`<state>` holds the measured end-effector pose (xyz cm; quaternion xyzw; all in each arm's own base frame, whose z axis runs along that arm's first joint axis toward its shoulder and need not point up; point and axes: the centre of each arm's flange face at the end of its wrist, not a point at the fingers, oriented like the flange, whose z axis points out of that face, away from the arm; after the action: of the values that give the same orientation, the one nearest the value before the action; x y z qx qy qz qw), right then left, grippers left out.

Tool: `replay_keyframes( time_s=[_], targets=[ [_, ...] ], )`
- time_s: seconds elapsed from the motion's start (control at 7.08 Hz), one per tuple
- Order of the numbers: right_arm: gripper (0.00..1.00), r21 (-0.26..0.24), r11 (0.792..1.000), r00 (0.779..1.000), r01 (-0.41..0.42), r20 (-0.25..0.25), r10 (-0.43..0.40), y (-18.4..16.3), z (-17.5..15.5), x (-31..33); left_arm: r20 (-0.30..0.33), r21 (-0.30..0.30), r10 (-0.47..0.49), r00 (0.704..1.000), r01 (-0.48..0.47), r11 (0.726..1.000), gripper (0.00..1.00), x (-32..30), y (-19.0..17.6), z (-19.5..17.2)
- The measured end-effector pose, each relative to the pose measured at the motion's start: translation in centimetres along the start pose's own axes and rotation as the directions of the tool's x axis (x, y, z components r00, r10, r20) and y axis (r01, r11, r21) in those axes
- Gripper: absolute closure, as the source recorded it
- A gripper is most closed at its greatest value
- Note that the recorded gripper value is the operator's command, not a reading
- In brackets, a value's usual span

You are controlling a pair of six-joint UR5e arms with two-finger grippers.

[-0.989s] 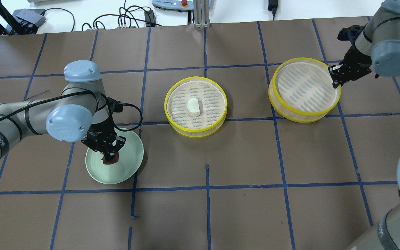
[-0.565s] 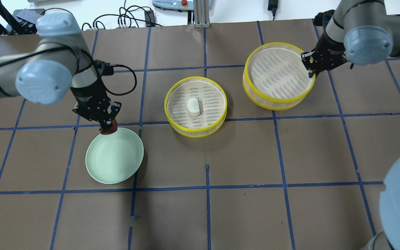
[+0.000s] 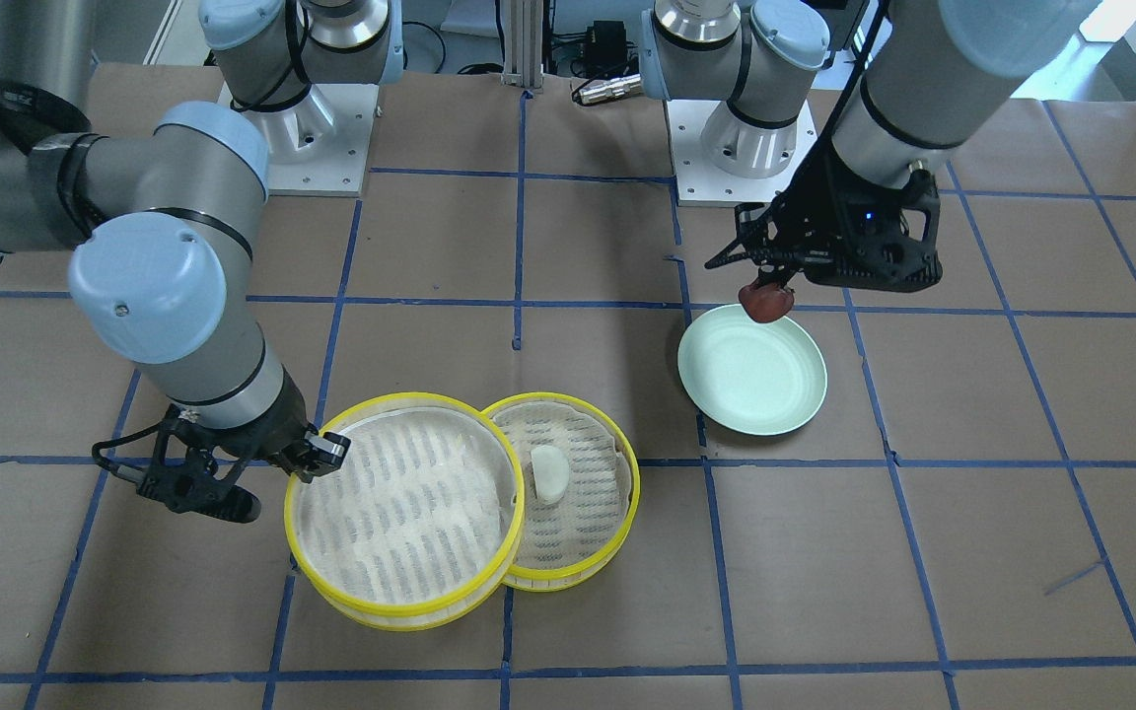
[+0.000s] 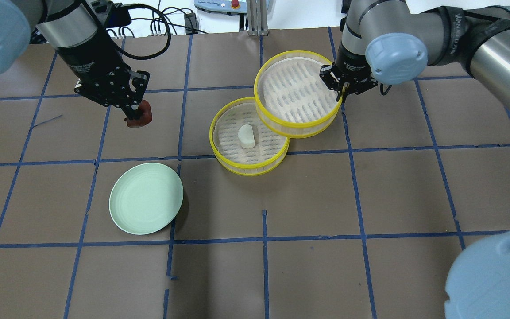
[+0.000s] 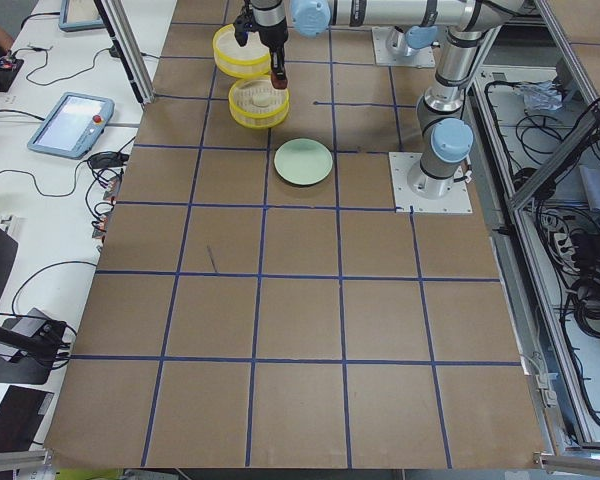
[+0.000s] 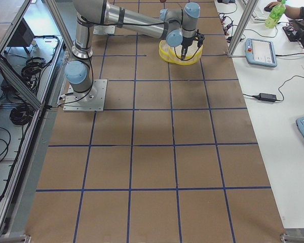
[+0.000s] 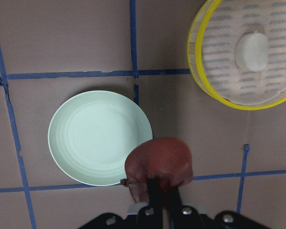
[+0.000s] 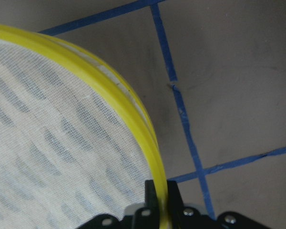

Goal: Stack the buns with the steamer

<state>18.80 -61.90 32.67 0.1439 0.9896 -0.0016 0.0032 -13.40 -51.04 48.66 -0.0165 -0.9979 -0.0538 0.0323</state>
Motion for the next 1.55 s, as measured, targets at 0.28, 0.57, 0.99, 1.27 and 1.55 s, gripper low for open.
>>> replay_keyframes(
  time_s=[0.28,0.57,0.99,1.27,1.55],
  targets=[
    [0.95,-0.013,0.998,0.998,-0.056,-0.009,0.056,2.2,1.3,-4.7,0.056,0.01,0.021,0.998,-0.022,1.0,1.0,0.2,1.5,-1.0],
    [0.95,-0.024,0.997,0.997,-0.078,-0.019,0.078,4.7,2.6,-8.8,0.081,0.004,0.029,0.996,-0.03,1.0,1.0,0.3,2.7,-1.6],
    [0.93,-0.046,0.997,0.998,-0.062,-0.033,0.061,6.7,3.7,-10.4,0.085,-0.004,0.032,0.996,-0.031,0.999,0.99,0.3,3.6,-2.0],
    [0.91,-0.069,0.996,0.997,-0.063,-0.051,0.059,7.6,5.0,-9.9,0.086,-0.006,0.032,0.996,-0.032,0.999,0.99,0.3,3.6,-1.9],
    [0.21,-0.073,0.995,0.997,-0.068,-0.048,0.065,7.8,5.1,-9.9,0.085,-0.006,0.032,0.996,-0.032,0.999,0.99,0.3,3.6,-1.9]
  ],
)
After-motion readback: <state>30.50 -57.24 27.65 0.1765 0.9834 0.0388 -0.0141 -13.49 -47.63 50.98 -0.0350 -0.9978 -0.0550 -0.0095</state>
